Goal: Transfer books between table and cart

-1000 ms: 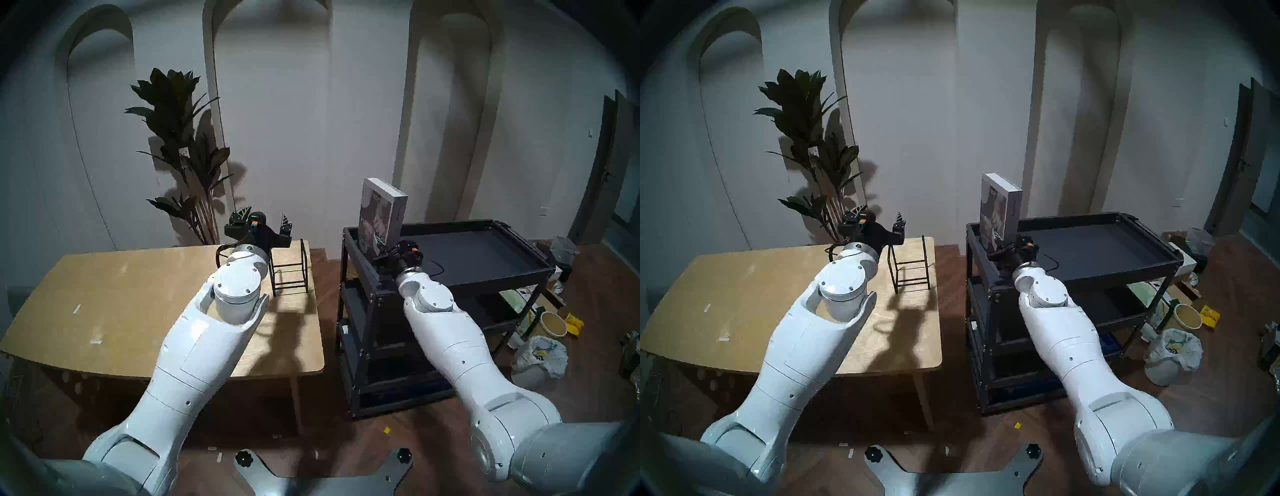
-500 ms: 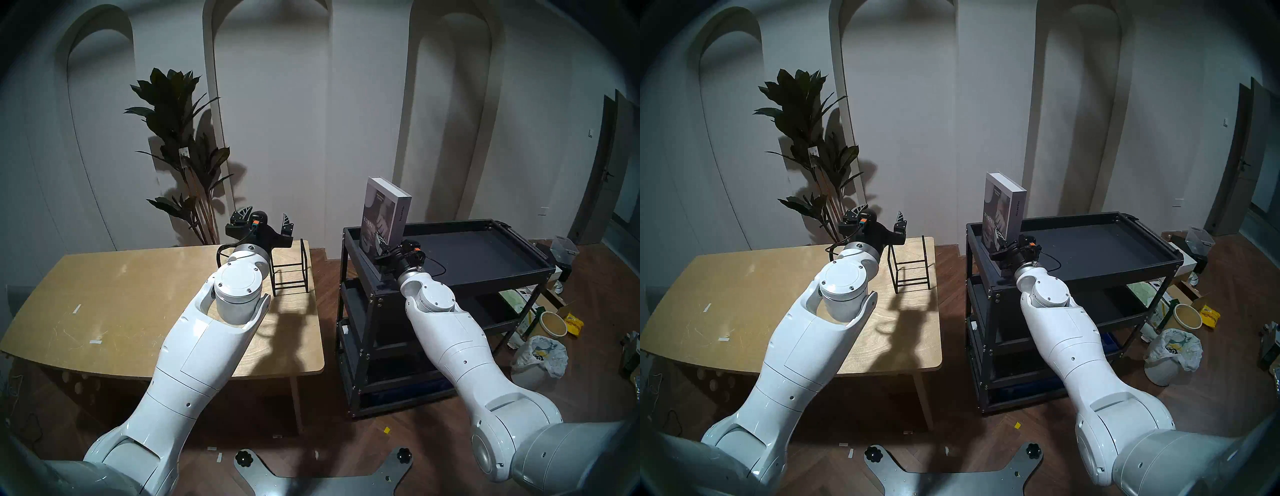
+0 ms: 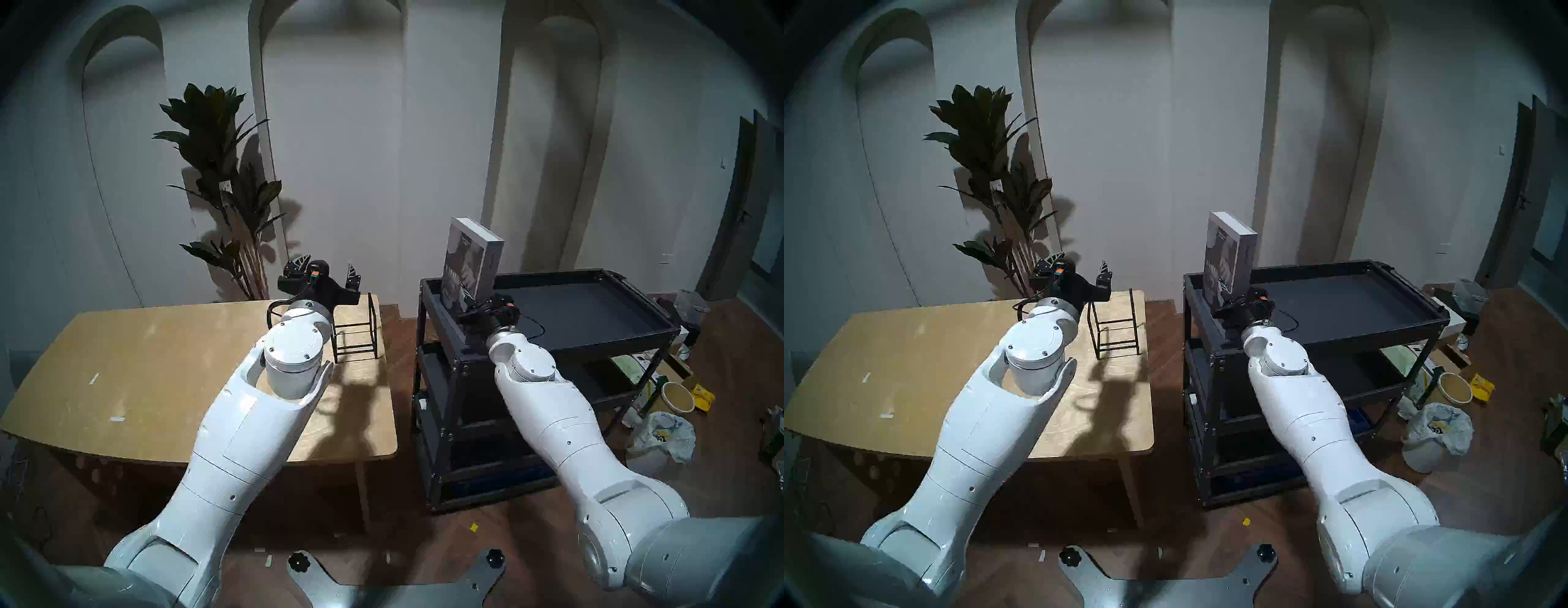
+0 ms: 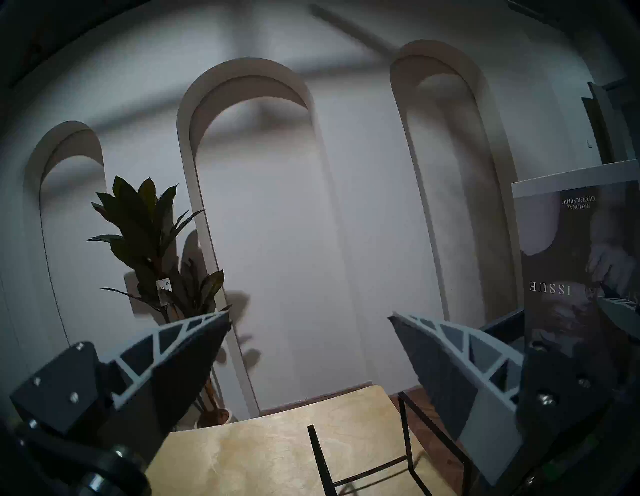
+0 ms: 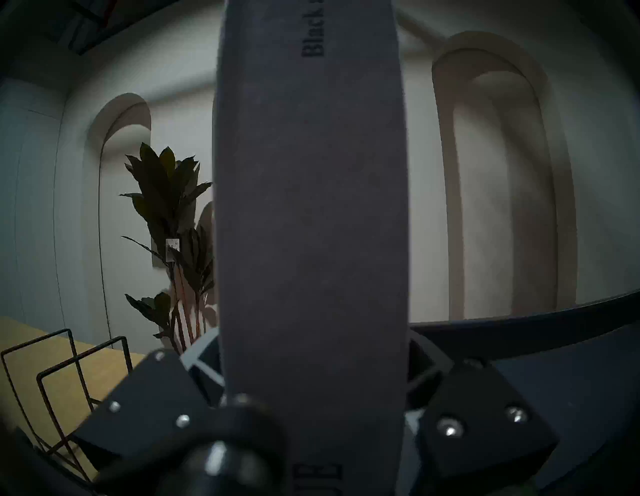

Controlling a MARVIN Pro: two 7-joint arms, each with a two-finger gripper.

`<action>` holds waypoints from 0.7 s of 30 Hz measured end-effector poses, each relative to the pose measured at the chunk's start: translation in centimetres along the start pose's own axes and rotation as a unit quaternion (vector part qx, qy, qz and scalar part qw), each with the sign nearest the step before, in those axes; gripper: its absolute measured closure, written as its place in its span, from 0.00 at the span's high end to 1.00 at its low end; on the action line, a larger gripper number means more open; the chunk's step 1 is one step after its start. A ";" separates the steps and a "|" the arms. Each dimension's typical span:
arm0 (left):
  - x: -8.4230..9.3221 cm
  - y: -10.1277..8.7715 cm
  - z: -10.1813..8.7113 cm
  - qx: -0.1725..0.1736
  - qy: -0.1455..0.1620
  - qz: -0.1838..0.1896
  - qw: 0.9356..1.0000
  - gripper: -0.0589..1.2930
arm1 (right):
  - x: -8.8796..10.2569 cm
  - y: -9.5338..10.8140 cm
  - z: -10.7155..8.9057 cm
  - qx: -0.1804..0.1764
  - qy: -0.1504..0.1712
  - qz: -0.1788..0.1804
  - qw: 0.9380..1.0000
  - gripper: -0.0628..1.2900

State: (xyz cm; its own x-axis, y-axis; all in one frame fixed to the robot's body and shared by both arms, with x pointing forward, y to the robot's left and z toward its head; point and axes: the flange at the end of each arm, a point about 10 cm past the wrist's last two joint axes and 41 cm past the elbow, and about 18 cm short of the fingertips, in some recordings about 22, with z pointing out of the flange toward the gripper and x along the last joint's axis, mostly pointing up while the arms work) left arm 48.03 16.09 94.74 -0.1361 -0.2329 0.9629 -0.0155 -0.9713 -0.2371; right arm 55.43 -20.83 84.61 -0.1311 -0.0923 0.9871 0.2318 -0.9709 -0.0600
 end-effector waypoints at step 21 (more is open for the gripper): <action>0.0 0.3 -0.1 -0.002 -0.011 -0.007 1.000 0.96 | 4.6 -3.3 1.8 -0.035 -0.102 0.015 0.994 0.44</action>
State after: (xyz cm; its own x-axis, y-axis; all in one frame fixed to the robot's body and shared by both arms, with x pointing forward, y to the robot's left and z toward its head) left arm 47.92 15.78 94.64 -0.1142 -0.2198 0.9688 -0.0210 -0.9745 -0.2236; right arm 55.78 -17.61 89.57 0.0745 -0.0813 0.9939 0.1643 -0.9821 -0.0926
